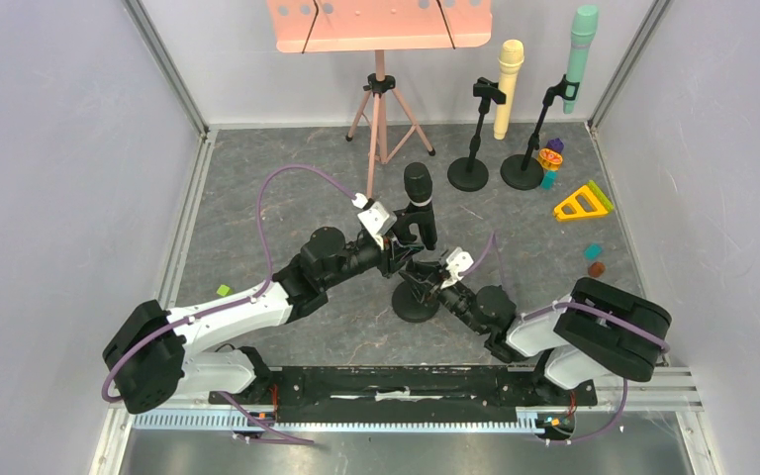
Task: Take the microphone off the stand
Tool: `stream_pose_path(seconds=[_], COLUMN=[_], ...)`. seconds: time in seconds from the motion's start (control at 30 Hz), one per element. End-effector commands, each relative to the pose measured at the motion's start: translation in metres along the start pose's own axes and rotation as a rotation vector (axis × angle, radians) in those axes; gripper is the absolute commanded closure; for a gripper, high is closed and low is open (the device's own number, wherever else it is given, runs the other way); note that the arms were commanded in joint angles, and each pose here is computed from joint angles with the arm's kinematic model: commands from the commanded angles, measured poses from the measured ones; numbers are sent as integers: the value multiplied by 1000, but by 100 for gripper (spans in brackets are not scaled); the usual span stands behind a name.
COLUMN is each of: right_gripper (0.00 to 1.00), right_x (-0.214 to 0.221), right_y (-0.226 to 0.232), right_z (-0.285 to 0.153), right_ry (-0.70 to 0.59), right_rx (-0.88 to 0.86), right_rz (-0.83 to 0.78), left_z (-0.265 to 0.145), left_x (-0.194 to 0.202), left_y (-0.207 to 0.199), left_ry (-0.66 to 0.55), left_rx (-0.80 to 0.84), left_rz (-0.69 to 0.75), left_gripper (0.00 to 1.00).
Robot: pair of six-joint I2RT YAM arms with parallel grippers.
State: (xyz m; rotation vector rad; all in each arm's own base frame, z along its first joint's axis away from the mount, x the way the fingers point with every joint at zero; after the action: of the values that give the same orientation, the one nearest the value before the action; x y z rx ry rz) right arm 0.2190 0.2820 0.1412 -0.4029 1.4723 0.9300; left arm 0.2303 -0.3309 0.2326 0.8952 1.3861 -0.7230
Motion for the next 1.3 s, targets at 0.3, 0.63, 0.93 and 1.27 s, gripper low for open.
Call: stream_pose_path(seconds=[0.3, 0.63, 0.93, 1.27], right_gripper=[100, 54, 44, 61], right_x=[-18, 5, -11, -22], right_y=[-22, 20, 24, 30], right_z=[9, 17, 3, 23], right_ry=[-70, 104, 88, 59], right_rx=[313, -39, -349, -503], right_rz=[-142, -126, 3, 59], left_z=[0, -5, -1, -2], left_x=[-25, -21, -23, -25], left_y=[11, 12, 6, 1], left_ry=[-85, -63, -70, -79], left_rx=[-52, -49, -16, 11], left_rz=[10, 54, 46, 33], left_gripper=[98, 98, 98, 98])
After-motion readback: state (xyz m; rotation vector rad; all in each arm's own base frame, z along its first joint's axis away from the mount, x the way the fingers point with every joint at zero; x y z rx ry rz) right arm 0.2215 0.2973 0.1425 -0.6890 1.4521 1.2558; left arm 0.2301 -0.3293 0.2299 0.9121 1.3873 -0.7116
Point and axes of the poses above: each gripper's point midway between its finger pads, its own z axis out along the fingers, its own y axis along the line the jaws close on, x = y × z, the point moved 1 cm from there along -z, back along the fingers, and after that the axes turned 14 degrees about z, right-handed, at the moved point
